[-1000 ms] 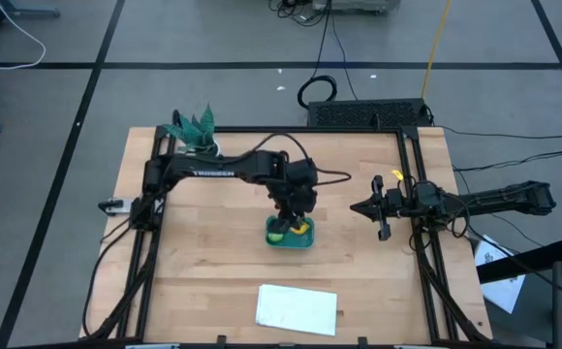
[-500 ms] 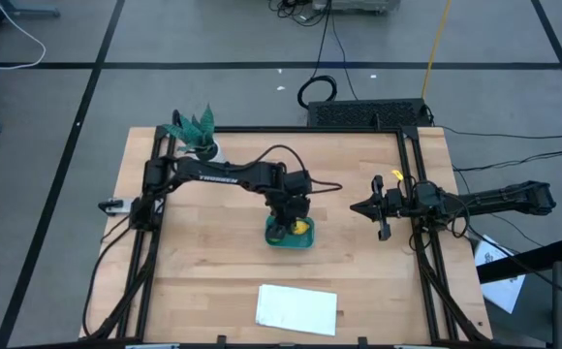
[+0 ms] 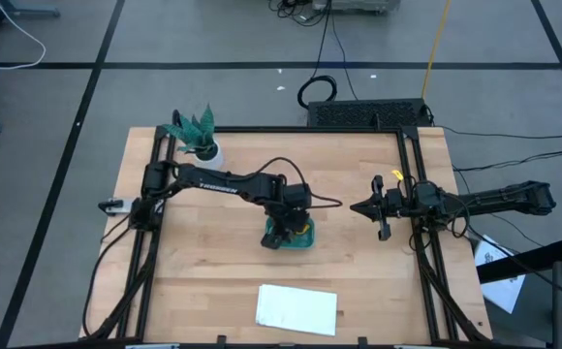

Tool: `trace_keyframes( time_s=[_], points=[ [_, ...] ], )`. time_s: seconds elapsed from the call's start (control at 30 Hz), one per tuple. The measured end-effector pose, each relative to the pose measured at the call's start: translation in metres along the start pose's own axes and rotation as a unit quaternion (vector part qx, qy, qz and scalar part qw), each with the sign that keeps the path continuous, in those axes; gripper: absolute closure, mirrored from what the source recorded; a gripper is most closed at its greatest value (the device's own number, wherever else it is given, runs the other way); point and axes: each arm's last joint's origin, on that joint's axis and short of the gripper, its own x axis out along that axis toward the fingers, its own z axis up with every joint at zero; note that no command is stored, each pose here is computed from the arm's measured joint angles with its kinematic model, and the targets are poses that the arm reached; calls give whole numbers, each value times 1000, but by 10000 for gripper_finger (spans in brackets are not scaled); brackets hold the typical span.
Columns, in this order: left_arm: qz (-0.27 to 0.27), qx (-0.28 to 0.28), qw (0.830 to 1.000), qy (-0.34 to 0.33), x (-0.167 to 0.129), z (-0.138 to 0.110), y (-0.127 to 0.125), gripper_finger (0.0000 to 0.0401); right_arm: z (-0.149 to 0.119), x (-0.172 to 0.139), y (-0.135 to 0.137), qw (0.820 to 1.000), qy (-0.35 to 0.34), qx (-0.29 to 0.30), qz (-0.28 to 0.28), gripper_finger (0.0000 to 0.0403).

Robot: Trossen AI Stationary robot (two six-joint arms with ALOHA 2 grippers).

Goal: Pick and placing Produce into tupperware
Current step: Put the strawberry into the blue bin

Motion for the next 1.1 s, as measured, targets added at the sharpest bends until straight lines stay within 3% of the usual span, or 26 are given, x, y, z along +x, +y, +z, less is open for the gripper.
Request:
trace_keyframes(
  time_s=[0.17,0.3,0.63,1.1],
  points=[
    [-13,64,998,-5,0,0,-1,256,0,0,0,1000,0,1,0,403],
    [-43,79,996,-22,-1,0,-1,256,0,0,0,1000,0,1,0,403],
    [-64,-80,993,-54,-7,0,12,256,0,0,0,1000,0,1,0,403],
    [-44,-97,993,-53,-12,-19,35,256,0,0,0,1000,0,2,0,403]
  ],
)
